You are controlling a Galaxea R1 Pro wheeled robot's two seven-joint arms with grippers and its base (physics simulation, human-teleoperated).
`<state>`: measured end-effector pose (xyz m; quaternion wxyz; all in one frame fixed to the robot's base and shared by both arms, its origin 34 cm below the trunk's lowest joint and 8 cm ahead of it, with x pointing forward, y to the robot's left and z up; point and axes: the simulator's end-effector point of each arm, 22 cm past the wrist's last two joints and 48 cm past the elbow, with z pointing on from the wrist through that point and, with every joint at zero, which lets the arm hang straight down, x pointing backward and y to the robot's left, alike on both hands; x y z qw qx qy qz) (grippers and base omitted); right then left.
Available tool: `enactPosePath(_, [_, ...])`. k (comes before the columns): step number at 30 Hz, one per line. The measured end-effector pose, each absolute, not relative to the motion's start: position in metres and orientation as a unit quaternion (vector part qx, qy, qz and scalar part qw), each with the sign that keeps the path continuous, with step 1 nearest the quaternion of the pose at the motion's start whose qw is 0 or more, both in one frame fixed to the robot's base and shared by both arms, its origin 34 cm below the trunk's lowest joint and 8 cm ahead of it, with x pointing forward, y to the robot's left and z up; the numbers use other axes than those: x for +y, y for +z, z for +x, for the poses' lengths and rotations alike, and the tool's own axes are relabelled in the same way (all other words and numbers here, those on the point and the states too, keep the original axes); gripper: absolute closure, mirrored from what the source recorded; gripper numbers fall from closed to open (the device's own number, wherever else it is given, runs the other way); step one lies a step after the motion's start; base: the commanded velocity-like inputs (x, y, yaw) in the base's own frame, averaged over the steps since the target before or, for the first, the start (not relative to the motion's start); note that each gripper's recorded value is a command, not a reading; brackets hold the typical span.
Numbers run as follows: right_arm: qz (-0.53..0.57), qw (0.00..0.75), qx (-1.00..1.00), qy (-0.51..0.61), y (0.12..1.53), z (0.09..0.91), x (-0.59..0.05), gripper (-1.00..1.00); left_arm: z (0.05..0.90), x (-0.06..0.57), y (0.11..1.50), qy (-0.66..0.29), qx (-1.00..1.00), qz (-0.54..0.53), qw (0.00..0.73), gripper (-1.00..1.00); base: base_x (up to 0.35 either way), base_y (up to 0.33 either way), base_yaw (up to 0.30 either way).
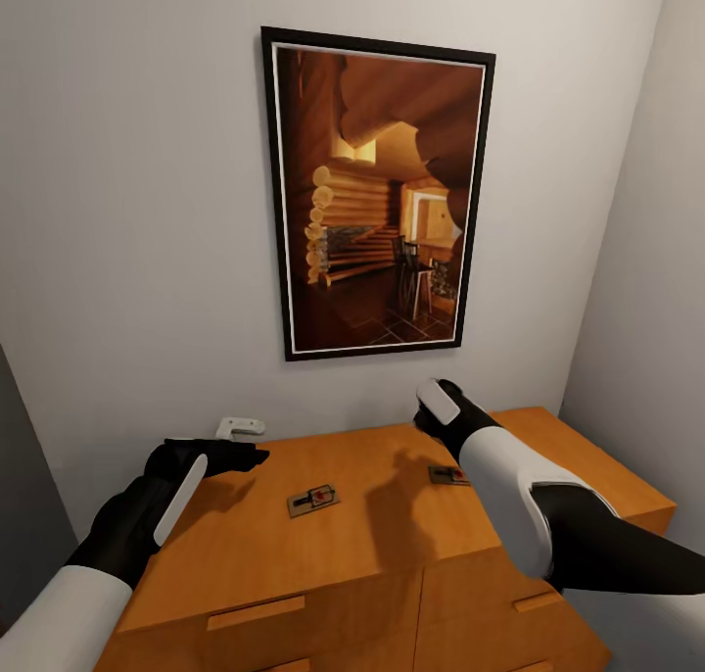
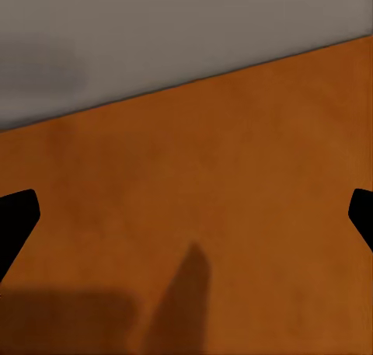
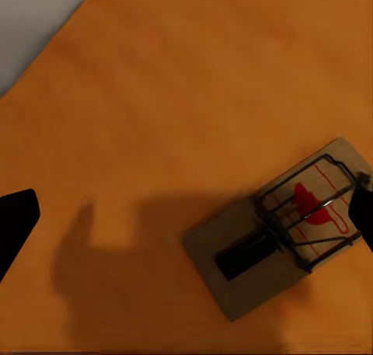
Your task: Take the four mousetraps from the cabinet in the bathroom and place them on the bathroom floor. Make sure all four end up on the same floor surface, and ensure that at least two of them are either under or directly next to the same bathroom sink.
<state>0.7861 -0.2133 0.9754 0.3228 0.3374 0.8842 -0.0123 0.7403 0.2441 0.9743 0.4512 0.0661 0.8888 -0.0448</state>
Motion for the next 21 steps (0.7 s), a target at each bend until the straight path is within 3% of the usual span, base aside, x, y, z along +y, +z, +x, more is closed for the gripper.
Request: enactPosePath(21, [0.394,0.303,0.868,0.023,0.9653,0.7824,-0.2108,-1.00,0.7430,0.2439,0.9759,-0.046,0.885,0.065,0.459,-1.00,0.000,0.000,0.000])
